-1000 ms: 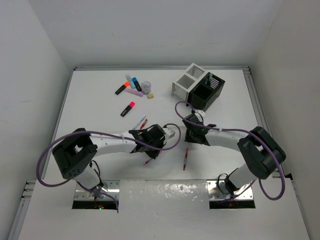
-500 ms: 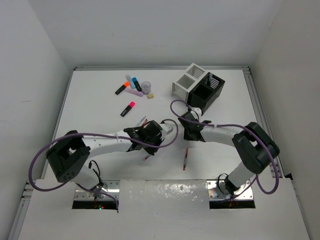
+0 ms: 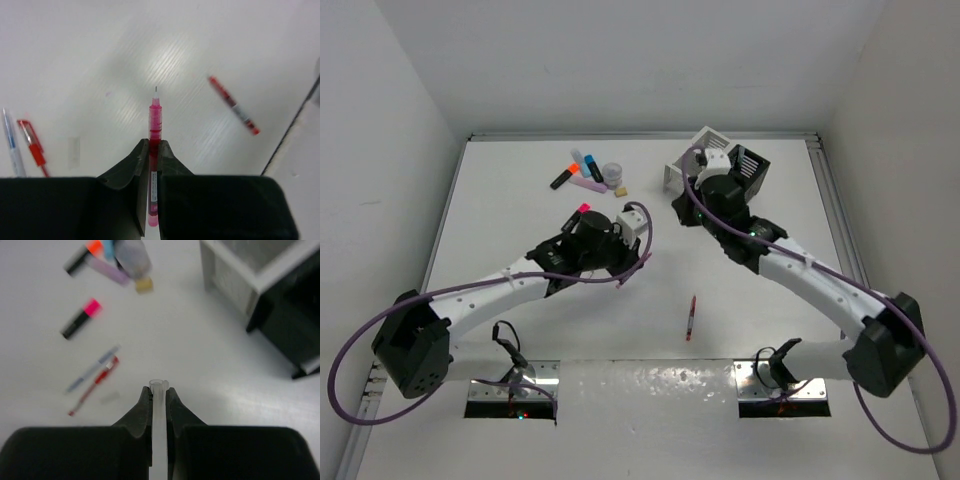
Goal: Sort the stationery into containers
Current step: Close the pen cap on the pen.
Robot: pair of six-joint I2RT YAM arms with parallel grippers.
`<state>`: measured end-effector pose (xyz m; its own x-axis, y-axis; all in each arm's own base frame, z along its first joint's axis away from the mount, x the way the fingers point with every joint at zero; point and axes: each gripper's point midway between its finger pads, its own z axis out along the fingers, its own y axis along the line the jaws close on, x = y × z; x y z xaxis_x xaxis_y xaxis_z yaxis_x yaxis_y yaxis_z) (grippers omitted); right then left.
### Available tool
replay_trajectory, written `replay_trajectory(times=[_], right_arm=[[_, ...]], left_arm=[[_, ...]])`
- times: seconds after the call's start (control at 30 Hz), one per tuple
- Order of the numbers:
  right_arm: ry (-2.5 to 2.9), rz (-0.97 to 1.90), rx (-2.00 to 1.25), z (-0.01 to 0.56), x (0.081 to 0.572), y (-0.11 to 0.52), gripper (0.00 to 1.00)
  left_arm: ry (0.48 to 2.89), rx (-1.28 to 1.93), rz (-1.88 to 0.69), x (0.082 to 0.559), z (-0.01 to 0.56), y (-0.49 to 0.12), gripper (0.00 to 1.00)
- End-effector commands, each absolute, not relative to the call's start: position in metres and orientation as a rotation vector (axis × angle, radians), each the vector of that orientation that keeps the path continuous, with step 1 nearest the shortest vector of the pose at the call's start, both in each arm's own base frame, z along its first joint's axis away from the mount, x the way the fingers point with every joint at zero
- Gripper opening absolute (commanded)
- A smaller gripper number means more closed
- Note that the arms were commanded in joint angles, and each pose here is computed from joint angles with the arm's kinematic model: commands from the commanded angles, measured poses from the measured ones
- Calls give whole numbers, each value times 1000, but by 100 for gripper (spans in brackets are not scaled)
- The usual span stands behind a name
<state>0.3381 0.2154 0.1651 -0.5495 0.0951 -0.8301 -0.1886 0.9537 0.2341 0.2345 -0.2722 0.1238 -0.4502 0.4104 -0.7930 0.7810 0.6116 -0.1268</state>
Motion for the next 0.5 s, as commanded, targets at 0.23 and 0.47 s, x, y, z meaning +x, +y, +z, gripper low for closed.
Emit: replay_trajectory(times=[0.23,0.47], right_arm=[[1578,593,-192,340,322,237,0],[1461,673,-171,368,299,240,0]], left_arm=[[1619,563,-1234,248,267,-327,0],[1589,490,-1401,237,279,-327,0]])
